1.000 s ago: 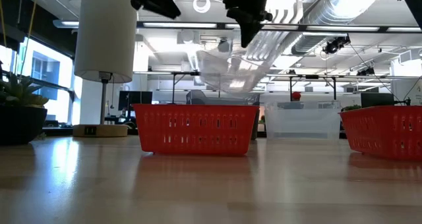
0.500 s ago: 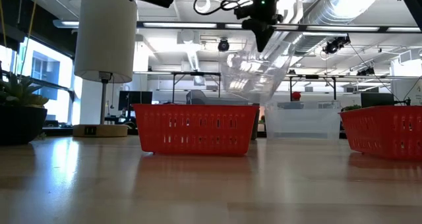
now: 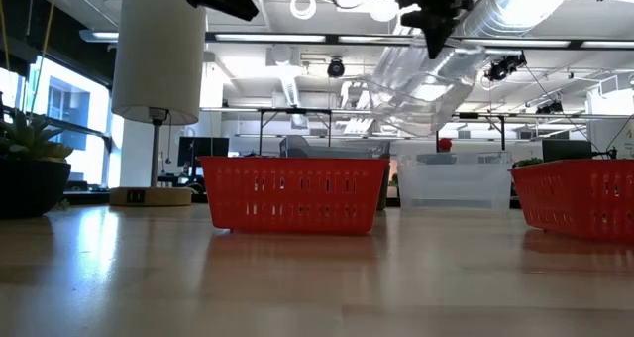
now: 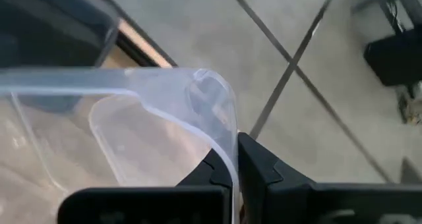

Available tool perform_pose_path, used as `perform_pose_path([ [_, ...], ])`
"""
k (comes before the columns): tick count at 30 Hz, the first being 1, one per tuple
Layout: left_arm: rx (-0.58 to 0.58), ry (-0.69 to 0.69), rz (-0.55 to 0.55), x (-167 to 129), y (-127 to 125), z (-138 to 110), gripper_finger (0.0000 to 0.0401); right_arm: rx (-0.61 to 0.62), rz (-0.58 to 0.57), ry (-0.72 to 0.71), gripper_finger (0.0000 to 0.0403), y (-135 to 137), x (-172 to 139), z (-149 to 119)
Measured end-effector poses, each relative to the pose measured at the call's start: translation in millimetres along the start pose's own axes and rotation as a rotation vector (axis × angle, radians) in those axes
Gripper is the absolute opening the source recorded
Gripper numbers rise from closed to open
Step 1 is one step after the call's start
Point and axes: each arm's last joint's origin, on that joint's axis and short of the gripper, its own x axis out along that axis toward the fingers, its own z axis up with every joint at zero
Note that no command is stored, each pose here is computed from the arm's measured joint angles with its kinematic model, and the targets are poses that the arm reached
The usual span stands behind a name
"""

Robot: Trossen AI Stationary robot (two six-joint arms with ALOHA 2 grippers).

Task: Stack baskets by color
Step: Stack the bottom transparent bin on the stacked transparent bins

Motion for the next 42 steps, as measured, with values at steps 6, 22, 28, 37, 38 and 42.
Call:
perform_pose_path([
  [6,0.010,-0.001,-0.001,0,0,0,0.0163,0.221,0.048,-0.079,0.0000,-25,10,-43],
  [22,0.060,-0.005,-0.001,0,0,1,0.0162,0.869,0.142,-0.325,0.0000,-51,36,-123],
  [28,0.045,-0.033,0.001,0,0,3,0.0162,1.061,0.181,-0.245,0.0000,-55,53,-133],
  [37,0.041,-0.041,0.002,0,0,4,0.0162,1.224,0.200,-0.130,0.0000,-58,62,-142],
  [38,0.041,-0.041,0.002,0,0,4,0.0162,1.230,0.198,-0.119,0.0000,-58,63,-143],
  [42,0.040,-0.040,0.002,0,0,4,0.0162,1.252,0.183,-0.061,0.0000,-55,67,-145],
])
